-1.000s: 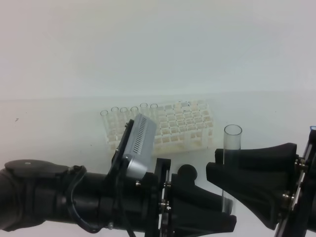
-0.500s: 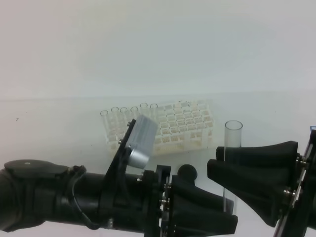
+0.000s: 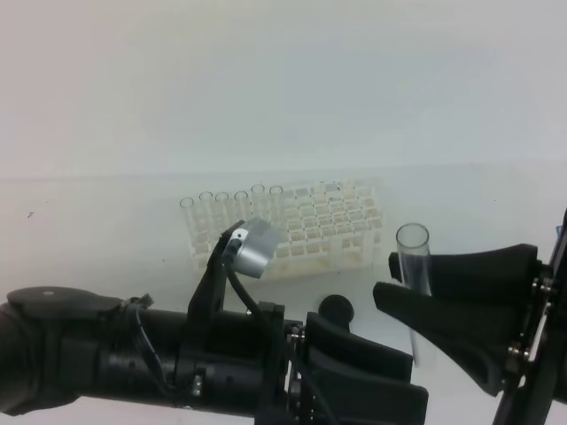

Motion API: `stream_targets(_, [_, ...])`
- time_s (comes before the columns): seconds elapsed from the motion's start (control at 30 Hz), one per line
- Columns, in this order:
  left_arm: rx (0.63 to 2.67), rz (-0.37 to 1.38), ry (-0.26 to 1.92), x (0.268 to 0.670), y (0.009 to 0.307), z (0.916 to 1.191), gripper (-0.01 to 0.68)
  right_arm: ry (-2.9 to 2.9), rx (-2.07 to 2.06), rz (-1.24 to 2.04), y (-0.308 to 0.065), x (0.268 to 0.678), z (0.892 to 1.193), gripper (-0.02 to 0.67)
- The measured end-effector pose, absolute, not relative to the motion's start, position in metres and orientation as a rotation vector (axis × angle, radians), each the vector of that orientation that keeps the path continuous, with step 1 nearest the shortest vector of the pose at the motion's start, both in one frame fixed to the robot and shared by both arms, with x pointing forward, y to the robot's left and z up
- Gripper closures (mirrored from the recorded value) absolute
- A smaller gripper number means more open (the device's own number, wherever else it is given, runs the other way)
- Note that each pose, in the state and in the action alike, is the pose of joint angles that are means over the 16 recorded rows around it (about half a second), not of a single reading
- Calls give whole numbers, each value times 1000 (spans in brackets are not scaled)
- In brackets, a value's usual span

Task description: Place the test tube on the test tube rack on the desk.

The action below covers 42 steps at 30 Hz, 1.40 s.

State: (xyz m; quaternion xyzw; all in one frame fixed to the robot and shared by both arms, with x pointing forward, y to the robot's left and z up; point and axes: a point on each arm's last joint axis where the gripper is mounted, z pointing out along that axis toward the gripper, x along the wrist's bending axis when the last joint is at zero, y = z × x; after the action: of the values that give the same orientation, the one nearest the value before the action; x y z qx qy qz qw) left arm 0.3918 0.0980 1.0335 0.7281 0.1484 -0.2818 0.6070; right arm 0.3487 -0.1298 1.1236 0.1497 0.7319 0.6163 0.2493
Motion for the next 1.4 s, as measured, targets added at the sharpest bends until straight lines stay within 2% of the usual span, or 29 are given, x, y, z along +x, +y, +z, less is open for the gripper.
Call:
stream_targets(0.2, [1738, -569, 317, 394, 99, 1028, 512, 1936, 322, 1612, -132, 353, 1126, 527])
stream_targets(0.37, [1786, -346, 317, 408, 100, 1023, 634, 1884, 373, 1577, -139, 363, 1128, 527])
stream_targets(0.47, [1819, -176, 329, 420, 103, 1019, 670, 1854, 442, 1561, -146, 370, 1129, 527])
stream_targets(0.63, [1875, 81, 371, 442, 115, 1014, 673, 1810, 574, 1542, -156, 381, 1128, 527])
stream_targets(0.8, [1918, 228, 411, 457, 128, 1010, 673, 1785, 664, 1532, -163, 388, 1126, 527])
stream_targets(1.23, [1943, 255, 491, 469, 139, 1000, 673, 1787, 672, 1509, -165, 389, 1122, 527])
stream_targets(1.4, [1940, 274, 489, 468, 140, 1003, 673, 1788, 667, 1505, -165, 389, 1122, 527])
